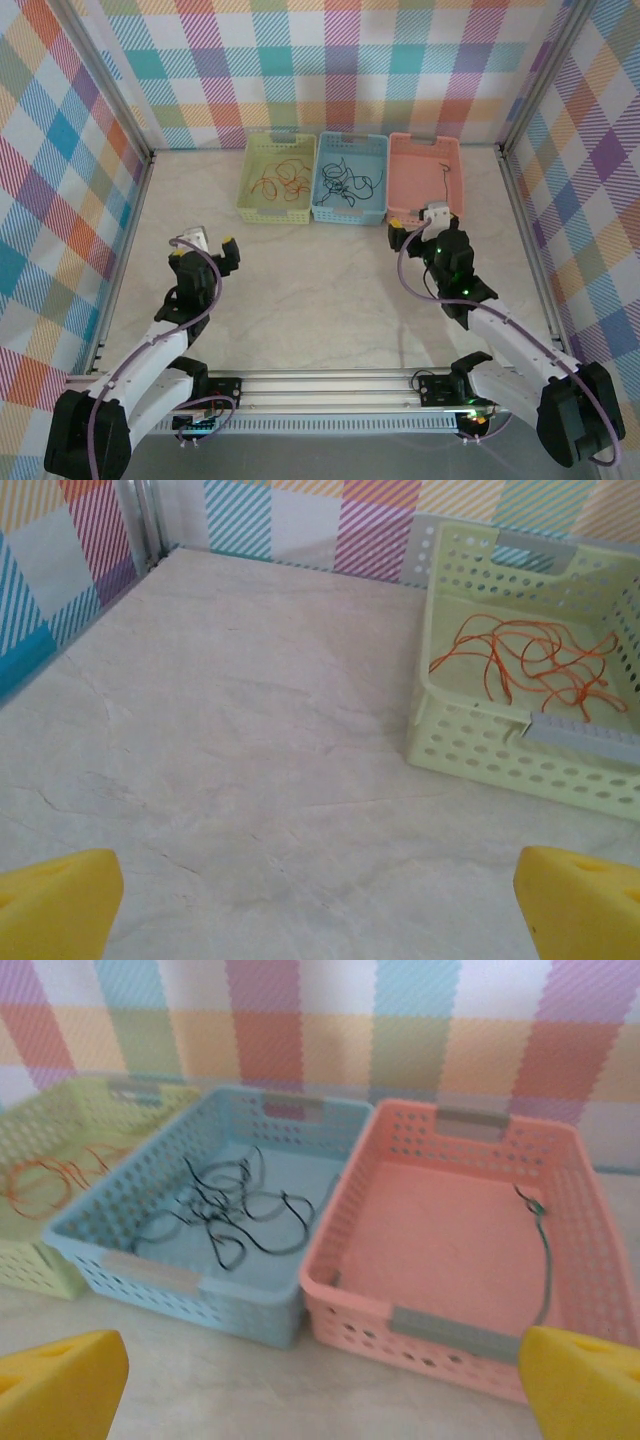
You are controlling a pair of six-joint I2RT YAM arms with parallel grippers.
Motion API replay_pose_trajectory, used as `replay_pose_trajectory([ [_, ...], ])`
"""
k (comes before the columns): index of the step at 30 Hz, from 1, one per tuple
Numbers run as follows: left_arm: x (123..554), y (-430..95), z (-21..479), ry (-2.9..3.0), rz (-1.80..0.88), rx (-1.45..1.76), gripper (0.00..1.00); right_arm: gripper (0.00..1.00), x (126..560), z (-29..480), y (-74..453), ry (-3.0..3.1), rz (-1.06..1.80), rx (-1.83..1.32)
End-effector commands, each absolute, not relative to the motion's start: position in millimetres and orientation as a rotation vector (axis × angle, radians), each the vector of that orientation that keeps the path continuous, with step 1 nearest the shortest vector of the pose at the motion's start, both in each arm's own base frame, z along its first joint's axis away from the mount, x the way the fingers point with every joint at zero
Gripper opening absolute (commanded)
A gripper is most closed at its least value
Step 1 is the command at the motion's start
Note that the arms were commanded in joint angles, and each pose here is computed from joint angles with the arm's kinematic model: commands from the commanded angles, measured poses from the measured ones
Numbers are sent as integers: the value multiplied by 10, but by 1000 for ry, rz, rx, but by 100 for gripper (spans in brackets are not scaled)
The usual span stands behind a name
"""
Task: Untangle the cables
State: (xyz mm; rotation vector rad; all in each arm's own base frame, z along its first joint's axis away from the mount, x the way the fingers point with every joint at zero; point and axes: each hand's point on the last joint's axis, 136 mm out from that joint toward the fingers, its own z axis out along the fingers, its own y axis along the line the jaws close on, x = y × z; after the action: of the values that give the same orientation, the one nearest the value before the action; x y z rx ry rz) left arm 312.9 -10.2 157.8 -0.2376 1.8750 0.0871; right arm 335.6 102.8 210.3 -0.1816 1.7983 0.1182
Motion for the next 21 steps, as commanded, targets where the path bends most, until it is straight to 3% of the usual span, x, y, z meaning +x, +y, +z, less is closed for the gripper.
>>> replay_pose_trajectory([
  [1, 3209, -199, 1595, 1845, 166, -34, 100, 100, 3305, 1846, 789, 1846, -30, -198],
  [13, 3705, -188, 1099, 1958, 107, 12, 100, 100, 3439, 1378, -57, 1775, -44, 144],
  [21, 3862, -275, 943, 1936, -20, 12, 100, 100, 3707, 1137, -15, 1774, 49, 102],
])
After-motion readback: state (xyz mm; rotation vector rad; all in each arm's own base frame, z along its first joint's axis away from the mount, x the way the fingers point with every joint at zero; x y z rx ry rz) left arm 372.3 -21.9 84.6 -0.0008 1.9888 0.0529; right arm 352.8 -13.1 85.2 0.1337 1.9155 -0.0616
